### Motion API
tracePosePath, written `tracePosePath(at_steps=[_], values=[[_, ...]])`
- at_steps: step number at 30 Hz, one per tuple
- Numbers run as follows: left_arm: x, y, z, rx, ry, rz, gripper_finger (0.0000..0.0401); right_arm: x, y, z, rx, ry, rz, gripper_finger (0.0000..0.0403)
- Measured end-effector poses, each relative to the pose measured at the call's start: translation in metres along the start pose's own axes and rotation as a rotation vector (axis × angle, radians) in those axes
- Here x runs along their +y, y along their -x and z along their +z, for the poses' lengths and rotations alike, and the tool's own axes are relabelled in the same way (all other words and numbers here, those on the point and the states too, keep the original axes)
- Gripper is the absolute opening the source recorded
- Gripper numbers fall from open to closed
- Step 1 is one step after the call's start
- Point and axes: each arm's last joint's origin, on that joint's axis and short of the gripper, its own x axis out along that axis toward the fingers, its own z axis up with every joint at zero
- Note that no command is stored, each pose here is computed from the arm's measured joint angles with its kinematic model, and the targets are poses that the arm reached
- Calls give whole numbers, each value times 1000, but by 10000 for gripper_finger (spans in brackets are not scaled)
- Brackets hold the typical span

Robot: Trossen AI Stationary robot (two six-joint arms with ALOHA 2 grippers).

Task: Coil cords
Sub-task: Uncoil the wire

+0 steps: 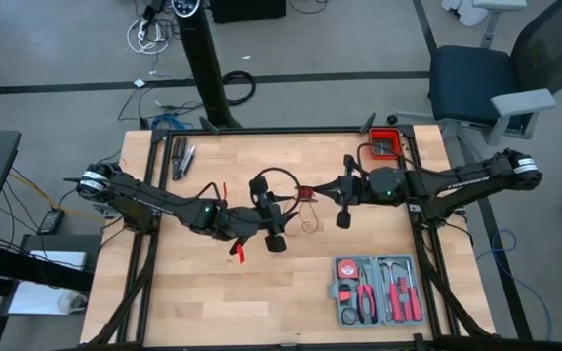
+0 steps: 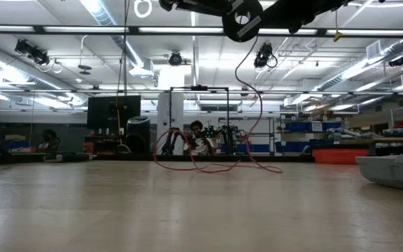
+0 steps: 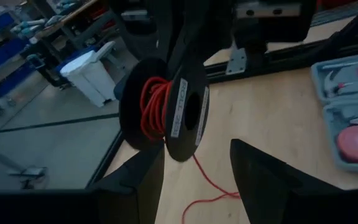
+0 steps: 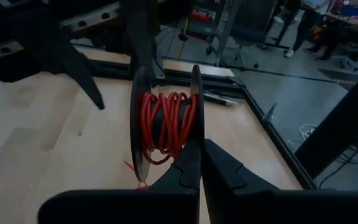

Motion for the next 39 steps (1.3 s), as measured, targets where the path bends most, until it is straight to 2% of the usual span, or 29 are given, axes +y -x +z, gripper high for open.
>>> tracePosePath(at_steps=[5,9,11,15,16,25,30,33,39], values=[[0,0,3,-29,22,-26,182,5,-8,-2,-11,15,46,1],[0,0,3,-27,19,-27,154,7,-15,-2,-25,21,47,1],[0,0,2,-22,17,-26,125,8,-16,-2,-28,33,53,2],[0,0,2,-18,24,-6,27,8,-15,-2,-34,38,54,3],[0,0,2,-18,29,-2,16,8,-15,-1,-41,37,60,4],[1,0,1,-4,29,23,2,7,-9,3,-69,8,86,44],[1,1,-1,22,9,45,1,0,12,14,-125,-34,119,78],[-2,4,-2,31,-45,30,1,-7,29,17,-134,-74,112,88],[-7,11,6,-31,-124,48,0,-13,34,4,6,-108,106,87]])
